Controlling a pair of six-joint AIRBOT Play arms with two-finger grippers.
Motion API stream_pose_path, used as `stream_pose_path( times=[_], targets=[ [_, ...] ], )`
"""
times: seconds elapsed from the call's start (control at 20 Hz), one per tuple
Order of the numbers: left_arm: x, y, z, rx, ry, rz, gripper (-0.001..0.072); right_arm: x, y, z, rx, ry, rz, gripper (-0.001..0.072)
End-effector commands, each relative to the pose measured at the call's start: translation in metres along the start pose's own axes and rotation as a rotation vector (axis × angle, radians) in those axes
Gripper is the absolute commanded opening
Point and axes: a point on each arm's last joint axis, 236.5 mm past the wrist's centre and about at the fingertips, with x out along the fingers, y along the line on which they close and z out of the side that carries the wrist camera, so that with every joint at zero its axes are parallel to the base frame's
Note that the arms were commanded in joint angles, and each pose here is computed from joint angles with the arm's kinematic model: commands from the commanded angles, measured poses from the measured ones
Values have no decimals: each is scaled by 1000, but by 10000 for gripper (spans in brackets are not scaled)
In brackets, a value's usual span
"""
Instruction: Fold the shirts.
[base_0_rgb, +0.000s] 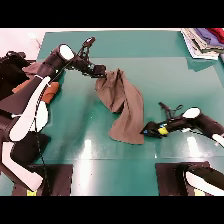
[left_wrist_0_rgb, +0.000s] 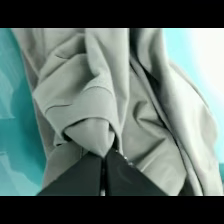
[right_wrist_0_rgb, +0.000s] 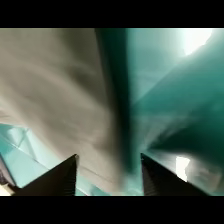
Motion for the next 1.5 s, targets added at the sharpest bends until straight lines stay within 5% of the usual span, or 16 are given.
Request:
stream_pose_path(
  times=[0.0, 0.05, 0.1, 0.3, 0.5, 0.75, 0.95, 1.15, 1.45],
  targets=[
    [-2, -1, -10, 2, 44, -5, 30, 37, 14, 13, -73, -10, -31, 245],
    [-2, -1, -13, 3, 57, -6, 30, 40, 21, 19, -104, -13, -38, 69],
    [-5, -3, -14, 7, 63, -8, 30, 37, 26, 25, -143, -14, -50, 15],
    [-89, -2, 37, 125, -119, 114, 29, -65, 37, 62, -338, -129, -242, 14],
    [-280, -60, 92, 284, -503, 180, 30, -280, 50, 71, -398, -538, -546, 14],
    [-464, -173, 44, 497, -854, 179, 30, -462, 122, -1, -389, -1098, -602, 14],
    [-538, -220, -9, 575, -1008, 171, 29, -505, 142, -32, -379, -1244, -652, 14],
    [-510, -203, -27, 562, -860, 194, 29, -500, 141, -10, -380, -1143, -636, 14],
    [-319, -83, -46, 318, -285, 181, 30, -382, 100, 102, -369, -676, -545, 15]
  ],
)
